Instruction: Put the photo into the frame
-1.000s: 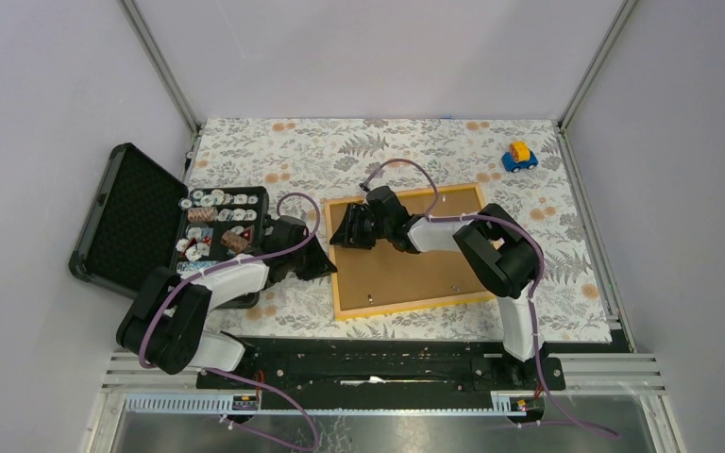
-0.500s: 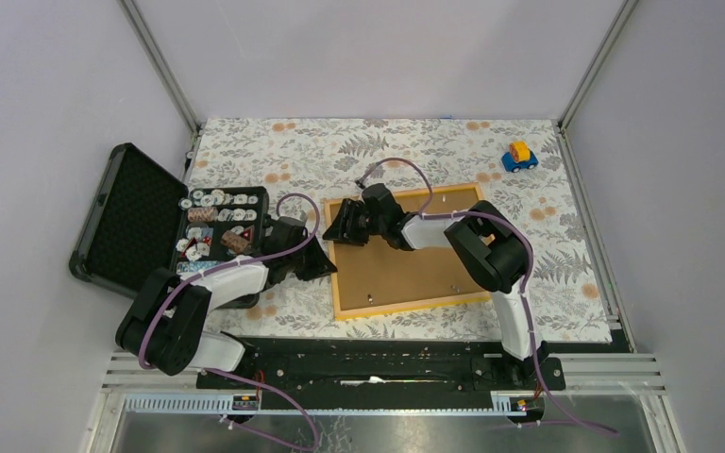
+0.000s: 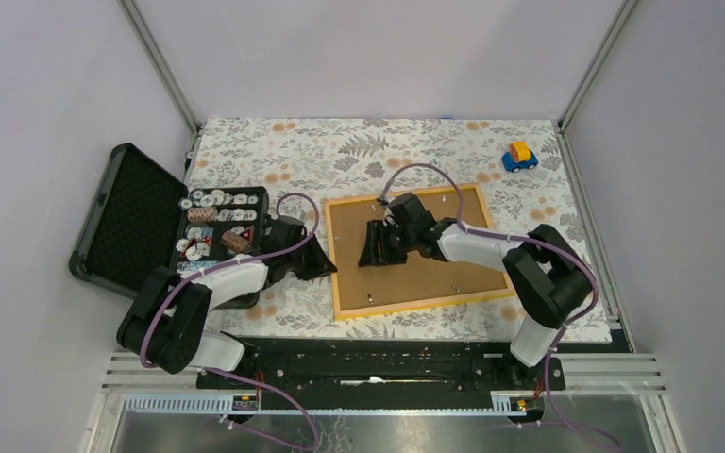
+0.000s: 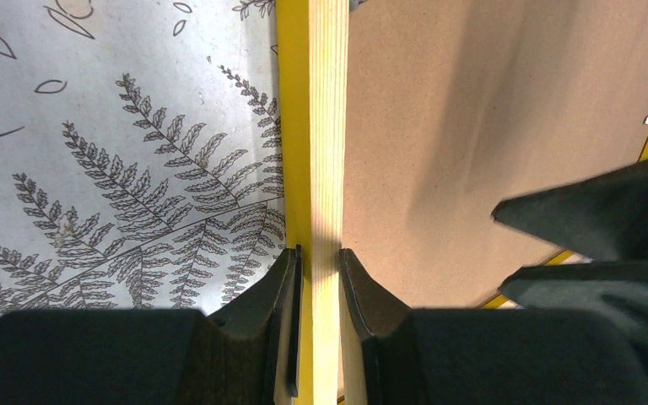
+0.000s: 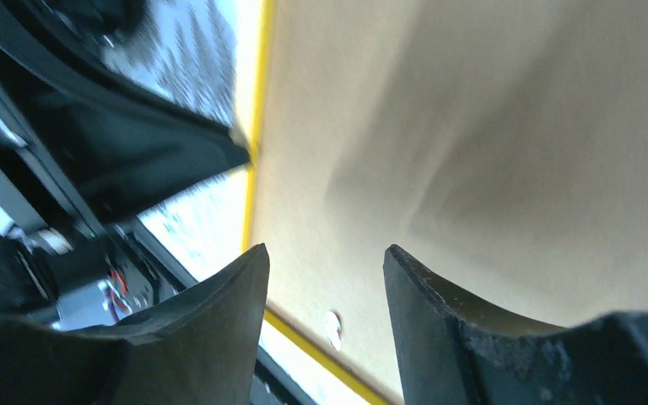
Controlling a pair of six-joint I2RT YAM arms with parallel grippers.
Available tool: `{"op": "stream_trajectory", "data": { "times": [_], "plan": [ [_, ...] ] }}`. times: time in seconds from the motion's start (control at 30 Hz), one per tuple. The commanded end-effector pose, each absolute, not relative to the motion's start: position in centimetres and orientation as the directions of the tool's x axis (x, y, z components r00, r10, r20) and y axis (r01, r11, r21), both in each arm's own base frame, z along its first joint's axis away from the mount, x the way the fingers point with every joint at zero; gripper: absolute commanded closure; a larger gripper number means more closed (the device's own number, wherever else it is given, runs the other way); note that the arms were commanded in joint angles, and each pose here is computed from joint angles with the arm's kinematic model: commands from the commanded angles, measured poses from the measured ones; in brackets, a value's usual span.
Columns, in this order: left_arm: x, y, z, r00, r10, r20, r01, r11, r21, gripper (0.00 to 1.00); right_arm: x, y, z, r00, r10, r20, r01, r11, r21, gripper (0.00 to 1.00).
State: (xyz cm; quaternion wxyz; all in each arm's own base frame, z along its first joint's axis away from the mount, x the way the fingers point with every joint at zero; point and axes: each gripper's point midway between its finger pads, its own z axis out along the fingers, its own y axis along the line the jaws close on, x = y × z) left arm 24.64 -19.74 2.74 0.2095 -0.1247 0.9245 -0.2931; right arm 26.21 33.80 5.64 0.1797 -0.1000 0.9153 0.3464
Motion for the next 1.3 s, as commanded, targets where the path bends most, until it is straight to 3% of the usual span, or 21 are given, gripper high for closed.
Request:
{"op": "stream_trajectory", "data": {
  "times": [0.0, 0.2, 0.77, 1.13, 1.2, 1.27],
  "plan": [
    [24.9, -20.1, 2.1, -0.888, -0.342, -0.307, -0.100, 0.796, -0.598, 0.98, 21.5, 31.0, 4.4, -0.948, -0.124, -0.293, -0.284, 0.745, 0.604, 0.43],
    [25.3, -20.3, 2.0, -0.890, -0.342, -0.300, -0.100, 0.790, -0.605, 0.98, 19.7, 30.8, 3.7, -0.960, -0.093, -0.263, -0.245, 0.732, 0.636, 0.53],
    [27.1, -20.6, 2.8, -0.876, -0.368, -0.311, -0.106, 0.777, -0.621, 0.99, 15.8, 33.8, 0.8, -0.949, -0.233, -0.213, -0.313, 0.604, 0.733, 0.54],
    [28.4, -19.8, 2.8, -0.871, -0.374, -0.320, -0.121, 0.794, -0.596, 0.99, 15.0, 32.8, 0.0, -0.942, -0.276, -0.191, -0.327, 0.627, 0.707, 0.54],
    [28.9, -19.5, 3.5, -0.859, -0.372, -0.352, -0.106, 0.802, -0.588, 0.94, 15.9, 33.2, 1.0, -0.936, -0.274, -0.223, -0.350, 0.629, 0.694, 0.52],
    [29.0, -19.1, 4.7, -0.832, -0.386, -0.398, -0.090, 0.803, -0.590, 0.82, 17.6, 34.0, 2.9, -0.916, -0.281, -0.287, -0.402, 0.629, 0.666, 0.49]
  ]
}}
